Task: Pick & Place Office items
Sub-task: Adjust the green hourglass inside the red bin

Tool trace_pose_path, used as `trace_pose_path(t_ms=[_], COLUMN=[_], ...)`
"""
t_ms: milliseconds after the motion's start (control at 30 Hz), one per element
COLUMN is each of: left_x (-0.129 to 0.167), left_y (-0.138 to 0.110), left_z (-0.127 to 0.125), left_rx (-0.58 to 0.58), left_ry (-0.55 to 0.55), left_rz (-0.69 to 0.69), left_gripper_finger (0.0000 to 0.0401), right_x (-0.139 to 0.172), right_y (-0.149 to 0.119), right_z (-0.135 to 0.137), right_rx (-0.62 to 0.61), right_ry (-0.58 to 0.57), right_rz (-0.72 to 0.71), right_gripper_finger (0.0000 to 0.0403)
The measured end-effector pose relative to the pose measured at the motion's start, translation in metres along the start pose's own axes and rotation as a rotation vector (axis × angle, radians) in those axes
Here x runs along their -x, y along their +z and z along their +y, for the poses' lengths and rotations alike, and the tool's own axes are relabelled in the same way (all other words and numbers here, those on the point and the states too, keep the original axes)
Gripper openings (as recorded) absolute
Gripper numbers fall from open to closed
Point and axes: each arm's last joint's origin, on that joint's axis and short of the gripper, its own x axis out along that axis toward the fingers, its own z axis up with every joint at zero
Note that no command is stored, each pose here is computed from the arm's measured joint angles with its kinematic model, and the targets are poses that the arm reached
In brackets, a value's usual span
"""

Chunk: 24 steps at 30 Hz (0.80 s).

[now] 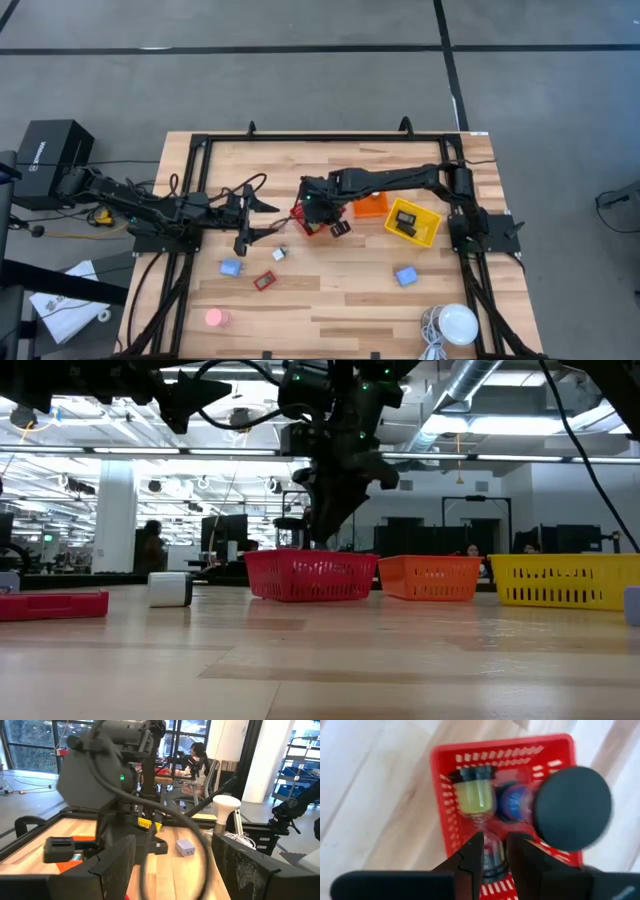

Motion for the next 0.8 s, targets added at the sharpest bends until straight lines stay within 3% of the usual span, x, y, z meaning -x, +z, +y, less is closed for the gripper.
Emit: trace_pose_path(t_ms=[400,800], left_x=[0.0,0.0], left_y=[0.001,0.001], left_z=[0.0,0.0], left_rx=[0.001,0.001], left_ry=[-0.001,-0.002], left_rz=[-0.007,-0.007], left_gripper_finger=[0.0259,0.0259], right_x=[-0.006,-0.014], right_y=[-0.004,-0.008], right_z=[0.0,0.002], right_rx=[0.001,0.004], right_ry=[-0.002,-0.001], right_rz=[-0.002,0.0], right_gripper_finger=[0.0091,0.0198])
